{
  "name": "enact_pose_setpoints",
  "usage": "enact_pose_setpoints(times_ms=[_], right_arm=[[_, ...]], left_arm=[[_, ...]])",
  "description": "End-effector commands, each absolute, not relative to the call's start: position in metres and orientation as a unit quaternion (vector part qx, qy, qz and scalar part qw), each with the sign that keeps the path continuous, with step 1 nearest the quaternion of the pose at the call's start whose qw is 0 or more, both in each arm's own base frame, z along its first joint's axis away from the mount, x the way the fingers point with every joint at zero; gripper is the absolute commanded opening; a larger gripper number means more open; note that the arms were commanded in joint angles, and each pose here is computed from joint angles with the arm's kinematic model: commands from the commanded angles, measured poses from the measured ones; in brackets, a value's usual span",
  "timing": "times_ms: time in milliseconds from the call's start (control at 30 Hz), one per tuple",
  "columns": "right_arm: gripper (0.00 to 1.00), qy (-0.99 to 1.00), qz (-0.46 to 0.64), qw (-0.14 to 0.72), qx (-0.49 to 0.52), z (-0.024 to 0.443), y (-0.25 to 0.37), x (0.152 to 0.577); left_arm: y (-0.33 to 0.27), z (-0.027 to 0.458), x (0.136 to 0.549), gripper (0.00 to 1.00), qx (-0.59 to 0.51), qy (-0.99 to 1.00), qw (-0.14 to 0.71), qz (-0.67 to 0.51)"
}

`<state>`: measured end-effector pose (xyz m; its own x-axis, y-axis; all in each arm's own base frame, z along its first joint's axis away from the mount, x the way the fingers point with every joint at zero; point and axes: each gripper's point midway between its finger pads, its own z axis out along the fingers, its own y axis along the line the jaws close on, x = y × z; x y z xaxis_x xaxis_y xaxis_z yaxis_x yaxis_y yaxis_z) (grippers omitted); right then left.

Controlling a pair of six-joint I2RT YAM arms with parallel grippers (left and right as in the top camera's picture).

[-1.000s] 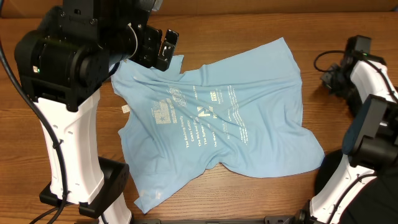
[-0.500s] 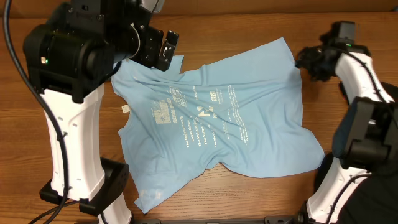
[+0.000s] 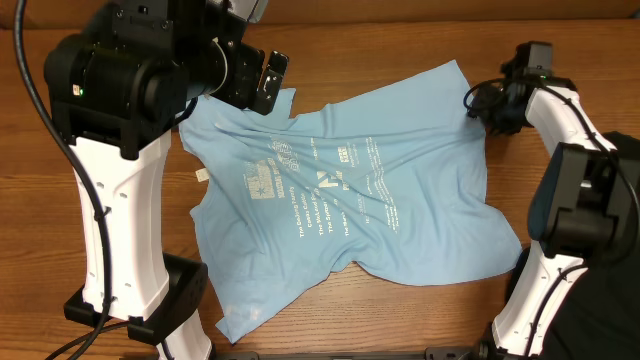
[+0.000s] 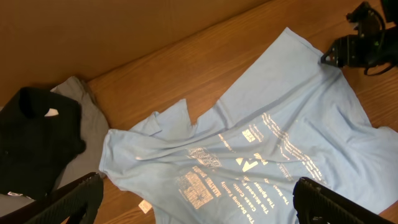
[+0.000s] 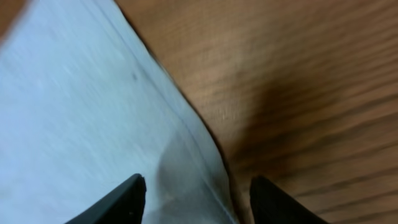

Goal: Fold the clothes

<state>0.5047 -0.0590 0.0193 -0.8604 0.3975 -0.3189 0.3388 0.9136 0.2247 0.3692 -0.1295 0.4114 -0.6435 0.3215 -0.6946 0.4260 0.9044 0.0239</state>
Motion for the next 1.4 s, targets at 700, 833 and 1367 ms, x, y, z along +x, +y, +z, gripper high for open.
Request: enact_pose_setpoints(times_ms=[700, 833, 1367], right_arm=[[0.27, 0.878, 0.008, 0.185, 0.442, 0.051, -0.202, 0.465], [0.39, 0.889, 0.044, 0.194, 0.413, 0.066, -0.196, 0.466], [0.49, 0.877, 0.165, 0.356, 0.278, 0.281, -0.099, 0.437]], left_arm=[[-0.131, 0.394, 0.381, 1.0, 0.214, 0.911, 0.347, -0.062], [-0.134, 0.371, 0.393, 1.0, 0.213, 0.922, 0.317, -0.059], [-0.166, 0.181, 0.503, 0.63, 0.212, 0.96, 0.18, -0.043]])
